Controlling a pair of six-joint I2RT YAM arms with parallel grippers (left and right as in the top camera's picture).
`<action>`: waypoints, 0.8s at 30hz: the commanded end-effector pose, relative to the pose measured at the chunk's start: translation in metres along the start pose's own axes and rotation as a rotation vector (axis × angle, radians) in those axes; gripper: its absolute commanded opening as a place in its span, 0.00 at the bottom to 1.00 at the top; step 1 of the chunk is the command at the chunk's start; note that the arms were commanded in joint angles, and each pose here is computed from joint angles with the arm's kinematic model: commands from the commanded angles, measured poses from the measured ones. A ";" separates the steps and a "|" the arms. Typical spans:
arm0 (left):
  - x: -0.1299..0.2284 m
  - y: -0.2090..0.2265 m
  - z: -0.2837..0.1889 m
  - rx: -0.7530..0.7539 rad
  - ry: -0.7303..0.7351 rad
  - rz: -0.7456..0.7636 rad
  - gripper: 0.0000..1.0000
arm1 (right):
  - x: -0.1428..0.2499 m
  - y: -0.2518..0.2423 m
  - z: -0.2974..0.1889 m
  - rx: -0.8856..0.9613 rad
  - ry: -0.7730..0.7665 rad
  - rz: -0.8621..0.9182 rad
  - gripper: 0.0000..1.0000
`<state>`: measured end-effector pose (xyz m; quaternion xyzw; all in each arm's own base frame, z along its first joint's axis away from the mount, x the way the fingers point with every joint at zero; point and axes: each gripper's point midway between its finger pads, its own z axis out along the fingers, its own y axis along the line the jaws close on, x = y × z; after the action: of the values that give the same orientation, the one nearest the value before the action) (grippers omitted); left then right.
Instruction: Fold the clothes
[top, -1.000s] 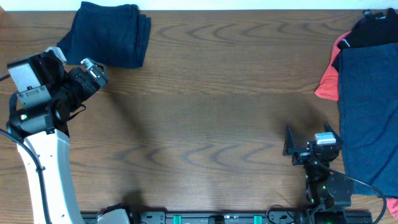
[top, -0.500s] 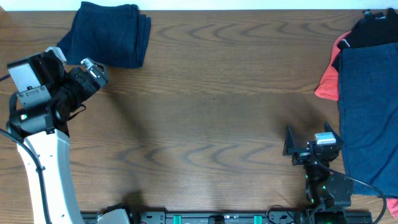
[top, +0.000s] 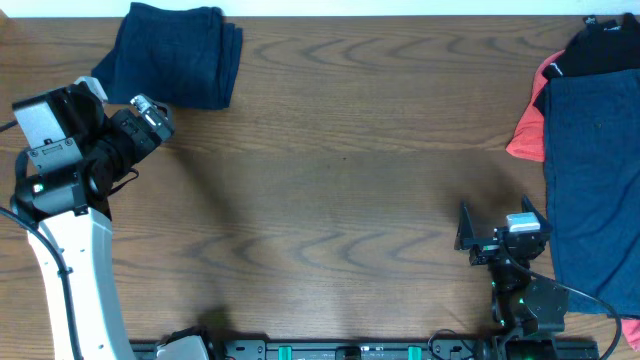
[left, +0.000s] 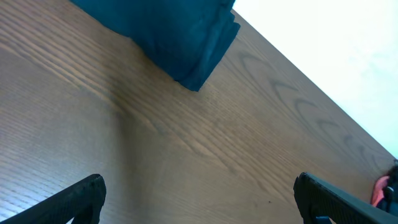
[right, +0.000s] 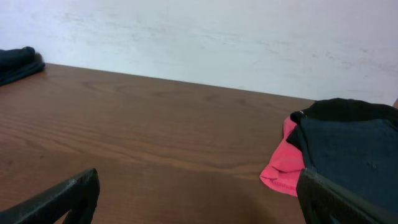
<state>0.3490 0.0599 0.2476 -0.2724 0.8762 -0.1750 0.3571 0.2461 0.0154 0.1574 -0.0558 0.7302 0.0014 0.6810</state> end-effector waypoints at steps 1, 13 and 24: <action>0.007 0.005 0.005 -0.028 0.022 0.024 0.98 | 0.000 -0.001 0.000 0.003 -0.001 -0.012 0.99; 0.061 -0.044 0.027 0.092 -0.126 0.475 0.98 | 0.000 -0.001 0.000 0.003 -0.001 -0.012 0.99; 0.126 0.004 0.011 0.156 -0.364 0.584 0.98 | 0.000 -0.001 0.000 0.003 -0.001 -0.012 0.99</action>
<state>0.2920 -0.0234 0.1721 -0.0107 0.8381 -0.1042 0.5354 0.2460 0.0156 0.1575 -0.0564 0.7300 0.0017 0.6811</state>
